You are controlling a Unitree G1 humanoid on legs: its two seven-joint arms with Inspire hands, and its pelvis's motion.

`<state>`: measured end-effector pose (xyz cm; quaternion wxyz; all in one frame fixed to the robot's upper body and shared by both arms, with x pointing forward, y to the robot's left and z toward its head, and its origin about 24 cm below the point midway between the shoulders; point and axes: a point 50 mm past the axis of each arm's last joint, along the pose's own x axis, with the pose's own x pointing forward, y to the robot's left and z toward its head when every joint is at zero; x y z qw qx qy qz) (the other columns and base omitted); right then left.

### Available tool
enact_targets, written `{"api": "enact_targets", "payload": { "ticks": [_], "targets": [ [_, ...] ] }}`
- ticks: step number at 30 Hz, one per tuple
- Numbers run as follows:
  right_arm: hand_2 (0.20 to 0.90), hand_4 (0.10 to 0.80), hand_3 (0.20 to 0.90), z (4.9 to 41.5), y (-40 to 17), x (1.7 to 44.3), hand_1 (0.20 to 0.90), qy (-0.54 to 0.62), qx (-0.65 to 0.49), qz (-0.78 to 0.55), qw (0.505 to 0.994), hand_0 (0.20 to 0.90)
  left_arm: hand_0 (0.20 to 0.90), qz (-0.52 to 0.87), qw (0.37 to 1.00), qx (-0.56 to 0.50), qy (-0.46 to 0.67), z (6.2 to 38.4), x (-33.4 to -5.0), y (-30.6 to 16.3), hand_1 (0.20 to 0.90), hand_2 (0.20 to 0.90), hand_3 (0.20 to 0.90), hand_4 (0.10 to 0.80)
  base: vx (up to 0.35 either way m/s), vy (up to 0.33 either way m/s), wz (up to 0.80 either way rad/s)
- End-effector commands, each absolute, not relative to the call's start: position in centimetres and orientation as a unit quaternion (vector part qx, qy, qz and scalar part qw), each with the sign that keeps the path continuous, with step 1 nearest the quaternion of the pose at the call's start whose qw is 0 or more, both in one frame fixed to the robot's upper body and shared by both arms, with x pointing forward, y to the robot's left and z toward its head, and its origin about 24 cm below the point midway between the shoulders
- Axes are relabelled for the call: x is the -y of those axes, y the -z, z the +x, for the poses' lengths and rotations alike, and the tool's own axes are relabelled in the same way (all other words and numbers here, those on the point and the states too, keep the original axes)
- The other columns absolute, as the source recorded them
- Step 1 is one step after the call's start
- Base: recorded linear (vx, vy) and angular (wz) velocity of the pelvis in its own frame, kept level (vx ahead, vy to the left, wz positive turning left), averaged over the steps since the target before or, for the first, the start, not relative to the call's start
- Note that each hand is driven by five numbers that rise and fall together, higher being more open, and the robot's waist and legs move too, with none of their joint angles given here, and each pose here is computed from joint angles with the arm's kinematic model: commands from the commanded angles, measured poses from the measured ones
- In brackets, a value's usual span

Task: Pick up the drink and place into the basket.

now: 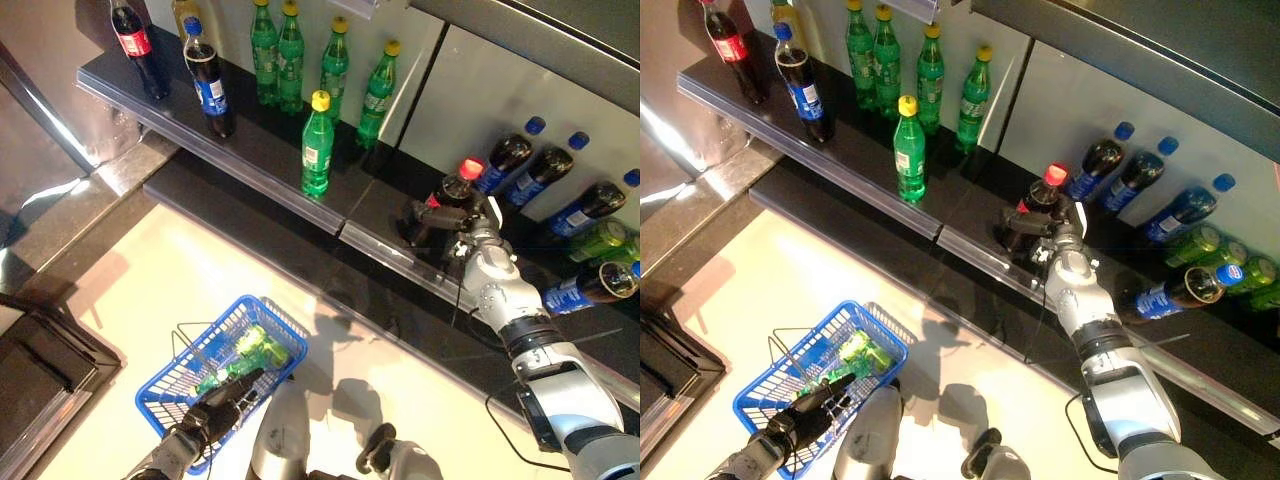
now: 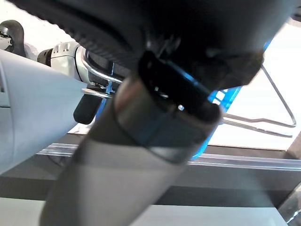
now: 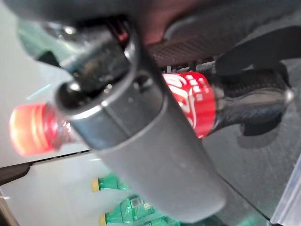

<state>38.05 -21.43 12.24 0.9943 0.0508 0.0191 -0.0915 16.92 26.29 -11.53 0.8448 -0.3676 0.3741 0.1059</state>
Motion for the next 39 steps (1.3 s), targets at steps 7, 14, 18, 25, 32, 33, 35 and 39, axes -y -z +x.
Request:
{"api": "enact_targets", "payload": {
  "ticks": [7, 14, 18, 25, 32, 33, 35, 39],
  "targets": [
    [0.300, 0.100, 0.200, 39.7, -21.4, 21.6, 0.300, 0.077, 0.117, 0.067, 0.988, 0.300, 0.300, -0.371, 0.859, -0.354, -0.001, 17.3, -24.8, 10.8, 0.300, 0.300, 0.200, 0.100, -0.034, 0.025, 0.01],
    [0.300, 0.100, 0.200, 39.8, -21.4, 21.7, 0.300, 0.085, 0.121, 0.063, 0.987, 0.300, 0.300, -0.378, 0.858, -0.347, 0.004, 17.8, -24.1, 10.8, 0.300, 0.300, 0.200, 0.100, -0.019, 0.025, 0.01],
    [0.300, 0.100, 0.200, 39.8, -21.6, 21.8, 0.300, 0.087, 0.126, 0.053, 0.987, 0.300, 0.300, -0.381, 0.858, -0.345, 0.008, 18.0, -23.9, 10.8, 0.300, 0.300, 0.200, 0.100, -0.016, 0.015, -0.02],
    [0.300, 0.100, 0.200, 39.4, -21.9, 22.1, 0.300, 0.094, 0.150, 0.010, 0.984, 0.300, 0.300, -0.384, 0.857, -0.344, 0.011, 18.0, -23.5, 10.9, 0.300, 0.300, 0.200, 0.100, -0.004, 0.006, -0.01],
    [0.300, 0.100, 0.200, 39.0, -22.7, 21.9, 0.300, 0.092, 0.184, -0.018, 0.979, 0.300, 0.300, -0.389, 0.855, -0.343, 0.015, 17.8, -23.2, 11.0, 0.300, 0.300, 0.200, 0.100, 0.001, 0.003, 0.01],
    [0.300, 0.100, 0.200, 38.8, -22.9, 21.8, 0.300, 0.092, 0.196, -0.022, 0.976, 0.300, 0.300, -0.390, 0.855, -0.343, 0.015, 17.7, -23.1, 11.1, 0.300, 0.300, 0.200, 0.100, 0.010, 0.022, 0.03],
    [0.300, 0.100, 0.200, 38.4, -23.3, 21.5, 0.300, 0.086, 0.216, -0.025, 0.972, 0.300, 0.300, -0.390, 0.854, -0.343, 0.015, 17.5, -23.0, 11.2, 0.300, 0.300, 0.200, 0.100, 0.000, 0.000, 0.00],
    [0.300, 0.100, 0.200, 37.7, -24.2, 20.7, 0.300, 0.069, 0.253, -0.036, 0.964, 0.300, 0.300, -0.394, 0.854, -0.341, 0.016, 17.4, -22.8, 11.2, 0.300, 0.300, 0.200, 0.100, 0.000, 0.000, 0.00]
  ]
}}
